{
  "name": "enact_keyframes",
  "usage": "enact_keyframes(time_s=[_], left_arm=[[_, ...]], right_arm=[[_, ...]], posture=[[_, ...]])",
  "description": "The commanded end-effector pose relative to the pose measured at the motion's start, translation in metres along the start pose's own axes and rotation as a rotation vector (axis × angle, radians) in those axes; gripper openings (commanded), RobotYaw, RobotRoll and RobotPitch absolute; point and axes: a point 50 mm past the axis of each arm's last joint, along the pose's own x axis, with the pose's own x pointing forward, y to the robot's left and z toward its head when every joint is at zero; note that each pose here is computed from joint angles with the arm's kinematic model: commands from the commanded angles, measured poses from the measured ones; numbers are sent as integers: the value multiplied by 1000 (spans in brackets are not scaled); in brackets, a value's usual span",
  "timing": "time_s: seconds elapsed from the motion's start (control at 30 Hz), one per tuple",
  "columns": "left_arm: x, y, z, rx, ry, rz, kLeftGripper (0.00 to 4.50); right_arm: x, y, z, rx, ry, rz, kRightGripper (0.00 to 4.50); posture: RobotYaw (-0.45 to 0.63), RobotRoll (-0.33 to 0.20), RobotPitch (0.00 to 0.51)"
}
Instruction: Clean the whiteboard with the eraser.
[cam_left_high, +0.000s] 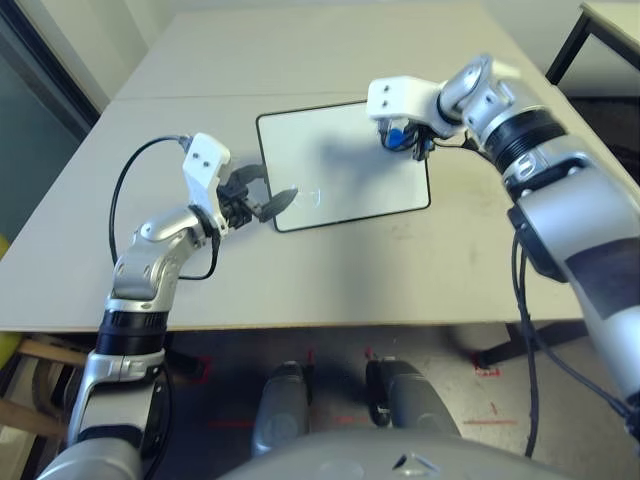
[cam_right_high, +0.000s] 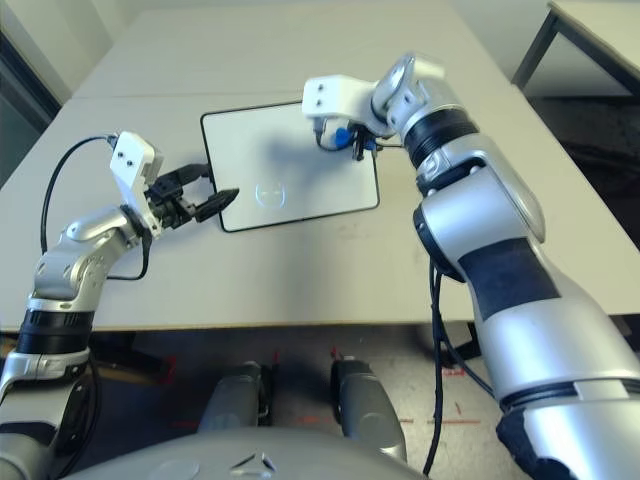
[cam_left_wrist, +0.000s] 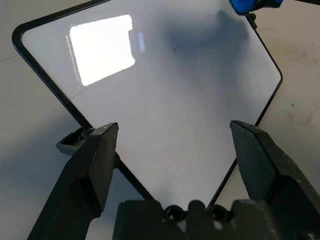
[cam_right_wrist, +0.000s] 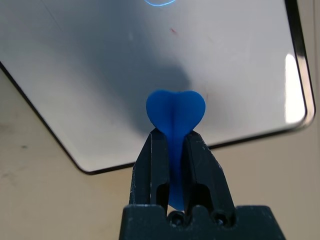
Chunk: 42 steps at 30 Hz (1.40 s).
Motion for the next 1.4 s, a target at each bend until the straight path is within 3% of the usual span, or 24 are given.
enact_keyframes(time_s=[0.03, 0.3, 0.5, 0.67, 1.23, 1.4], left_arm=[[4, -4, -4, -2, 9, -16, 4500], [4, -6, -8, -14, 11, -19, 4500], [6, -5, -8, -15, 11, -17, 4500], [3, -3, -6, -6, 13, -5, 4500], [-11, 4, -1, 23, 33, 35, 4500], [-13, 8, 4, 36, 34, 41, 4500]], right_arm=[[-12, -3, -29, 267, 9, 43, 123], [-32, -5, -89, 758, 73, -36, 123], [-8, 9, -117, 989, 98, -108, 123], [10, 17, -118, 1096, 78, -128, 123], [43, 33, -121, 1147, 58, -179, 122], [45, 32, -118, 1181, 9, -174, 1850]], posture=[[-40, 0, 108], [-60, 0, 119], [-55, 0, 112], [-34, 0, 107], [13, 0, 94], [9, 0, 93]])
